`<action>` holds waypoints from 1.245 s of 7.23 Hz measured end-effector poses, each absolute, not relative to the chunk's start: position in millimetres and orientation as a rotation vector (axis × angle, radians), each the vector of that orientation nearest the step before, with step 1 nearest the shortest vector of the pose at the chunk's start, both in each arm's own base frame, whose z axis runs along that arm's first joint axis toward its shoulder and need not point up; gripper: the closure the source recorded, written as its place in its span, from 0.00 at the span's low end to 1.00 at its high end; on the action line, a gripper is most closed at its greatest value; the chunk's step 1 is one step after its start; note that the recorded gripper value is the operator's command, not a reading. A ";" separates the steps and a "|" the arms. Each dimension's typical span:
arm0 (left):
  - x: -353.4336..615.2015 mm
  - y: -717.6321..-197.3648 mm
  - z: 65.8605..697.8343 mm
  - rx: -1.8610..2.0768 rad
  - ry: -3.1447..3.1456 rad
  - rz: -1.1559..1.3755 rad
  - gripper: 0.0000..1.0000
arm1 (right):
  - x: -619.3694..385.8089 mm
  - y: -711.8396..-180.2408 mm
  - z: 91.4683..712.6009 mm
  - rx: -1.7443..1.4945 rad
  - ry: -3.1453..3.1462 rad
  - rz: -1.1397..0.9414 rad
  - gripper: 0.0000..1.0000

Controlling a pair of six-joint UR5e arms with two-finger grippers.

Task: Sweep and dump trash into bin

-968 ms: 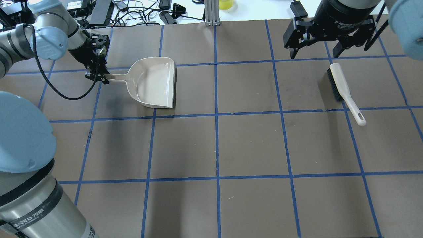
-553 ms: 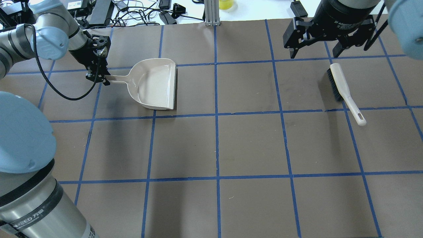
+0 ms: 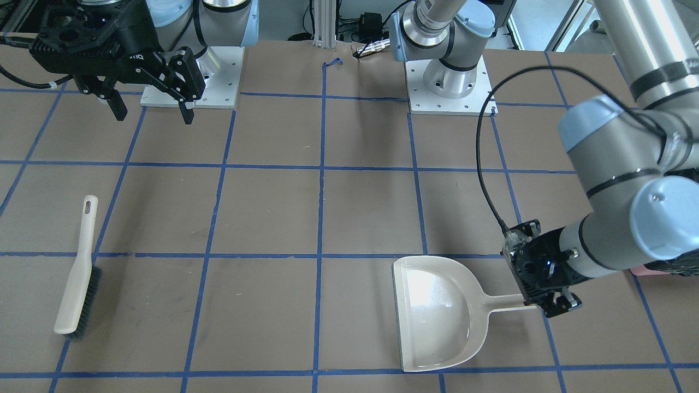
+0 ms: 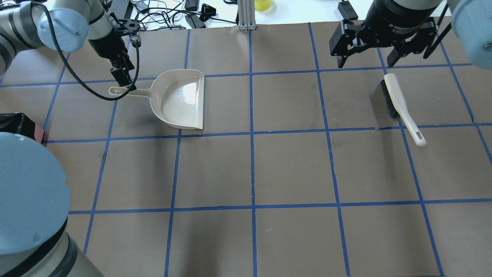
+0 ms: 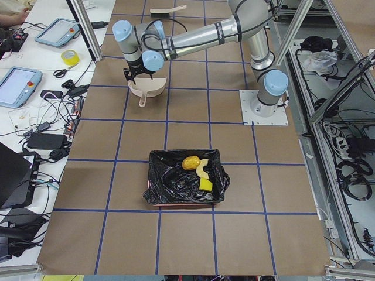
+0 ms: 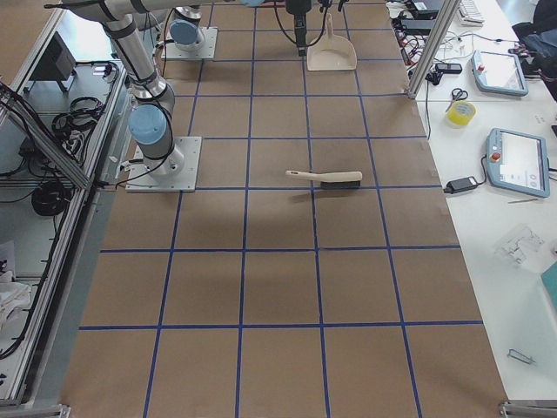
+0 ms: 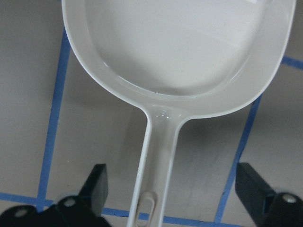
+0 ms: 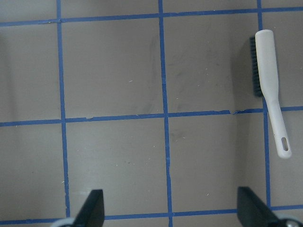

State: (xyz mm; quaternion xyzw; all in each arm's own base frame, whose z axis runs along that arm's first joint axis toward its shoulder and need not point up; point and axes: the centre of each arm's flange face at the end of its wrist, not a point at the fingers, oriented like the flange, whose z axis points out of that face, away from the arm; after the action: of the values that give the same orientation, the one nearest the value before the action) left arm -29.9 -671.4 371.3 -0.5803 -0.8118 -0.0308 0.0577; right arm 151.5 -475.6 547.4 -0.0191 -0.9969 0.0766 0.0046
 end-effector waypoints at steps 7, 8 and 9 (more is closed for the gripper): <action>-147.0 -538.6 513.9 -1.107 -2.926 -0.146 0.05 | 151.3 -476.0 546.4 -0.058 -3.121 0.237 0.00; -151.4 -524.2 513.4 -0.911 -2.992 -0.164 0.03 | 151.3 -476.0 546.2 -0.058 -3.121 0.236 0.00; -153.0 -516.2 509.3 -0.720 -3.044 -0.180 0.03 | 151.2 -475.9 546.4 -0.058 -3.121 0.237 0.00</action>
State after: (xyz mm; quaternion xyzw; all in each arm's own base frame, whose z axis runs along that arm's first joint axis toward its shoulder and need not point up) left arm -153.0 -516.2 509.3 -0.2297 -0.9716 -0.0575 0.0044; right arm 151.2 -475.9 546.4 -0.0186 -0.9969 0.0757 0.0055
